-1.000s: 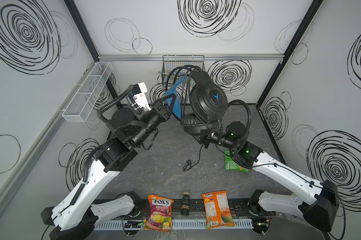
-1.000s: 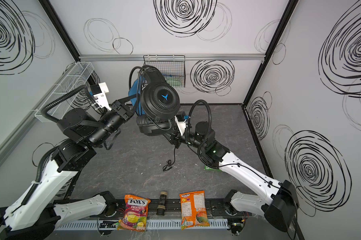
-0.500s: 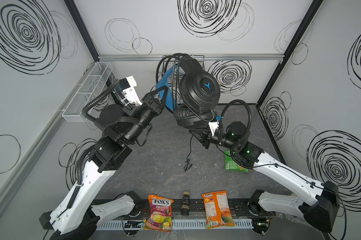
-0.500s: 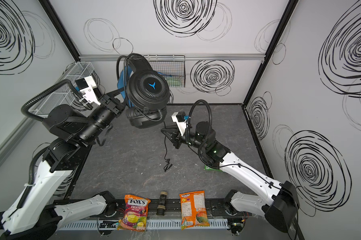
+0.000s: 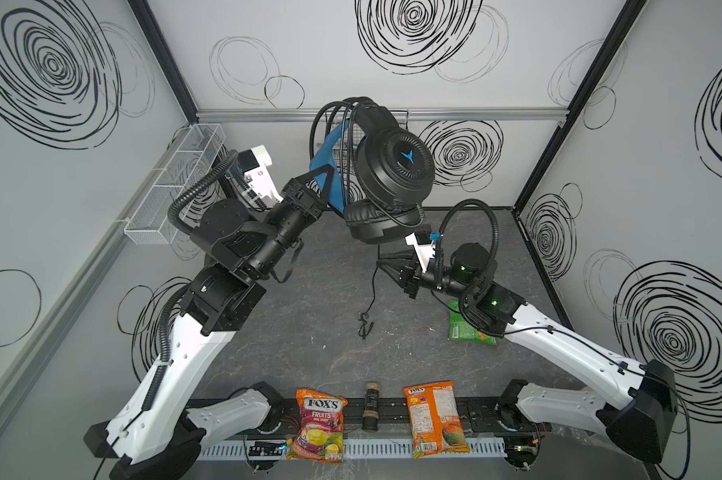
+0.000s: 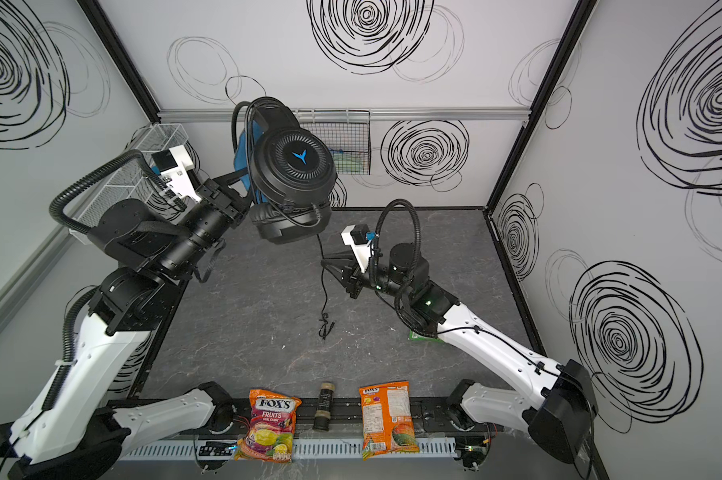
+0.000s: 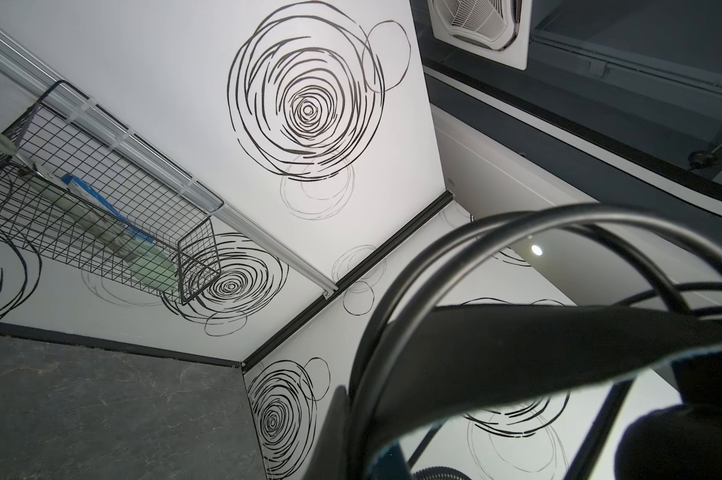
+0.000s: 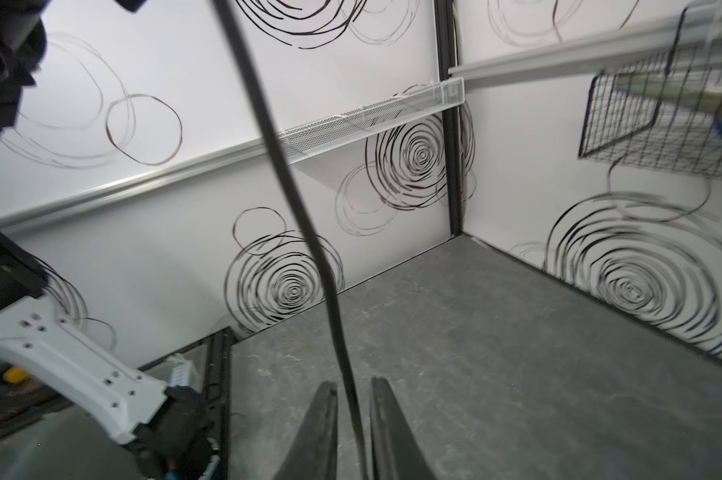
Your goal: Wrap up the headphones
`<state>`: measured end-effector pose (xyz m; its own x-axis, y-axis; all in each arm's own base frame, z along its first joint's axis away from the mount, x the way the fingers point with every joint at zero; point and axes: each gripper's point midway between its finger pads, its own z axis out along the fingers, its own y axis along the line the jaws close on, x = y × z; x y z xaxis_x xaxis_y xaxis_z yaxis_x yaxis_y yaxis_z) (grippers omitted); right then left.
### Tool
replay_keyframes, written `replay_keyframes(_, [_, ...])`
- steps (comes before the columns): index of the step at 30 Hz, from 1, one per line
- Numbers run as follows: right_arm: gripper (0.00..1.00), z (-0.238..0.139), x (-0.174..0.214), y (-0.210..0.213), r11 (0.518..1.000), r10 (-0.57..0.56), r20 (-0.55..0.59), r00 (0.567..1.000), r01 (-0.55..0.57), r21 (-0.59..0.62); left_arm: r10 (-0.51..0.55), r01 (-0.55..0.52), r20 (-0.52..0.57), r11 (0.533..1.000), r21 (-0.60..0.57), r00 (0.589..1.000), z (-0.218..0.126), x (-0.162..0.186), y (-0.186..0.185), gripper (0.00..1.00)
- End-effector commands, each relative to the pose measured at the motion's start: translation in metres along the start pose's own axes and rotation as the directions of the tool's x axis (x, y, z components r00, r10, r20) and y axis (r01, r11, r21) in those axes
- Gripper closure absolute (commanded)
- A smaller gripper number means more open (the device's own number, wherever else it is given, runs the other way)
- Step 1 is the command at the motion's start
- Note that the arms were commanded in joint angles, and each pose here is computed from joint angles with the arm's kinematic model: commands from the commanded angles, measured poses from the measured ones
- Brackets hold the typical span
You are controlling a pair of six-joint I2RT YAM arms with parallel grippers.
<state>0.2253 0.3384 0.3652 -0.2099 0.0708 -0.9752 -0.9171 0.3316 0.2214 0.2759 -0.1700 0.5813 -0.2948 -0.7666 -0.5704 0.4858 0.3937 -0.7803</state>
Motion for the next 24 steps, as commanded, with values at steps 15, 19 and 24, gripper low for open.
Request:
replay_keyframes(15, [0.74, 0.017, -0.013, 0.004, 0.999, 0.004, 0.033, 0.999, -0.003, -0.035, -0.056, 0.042, 0.103, 0.990, 0.133, 0.993, -0.020, -0.032, -0.034, 1.00])
replay_keyframes(19, [0.85, 0.019, -0.009, 0.005, 0.999, 0.009, 0.020, 1.000, -0.008, -0.046, -0.059, 0.045, 0.108, 0.990, 0.130, 0.992, -0.020, -0.033, -0.032, 1.00])
replay_keyframes(24, [0.98, 0.022, -0.005, 0.013, 0.998, -0.020, -0.001, 1.000, 0.020, -0.057, -0.068, 0.056, 0.101, 0.992, 0.117, 0.993, -0.020, -0.031, -0.026, 1.00])
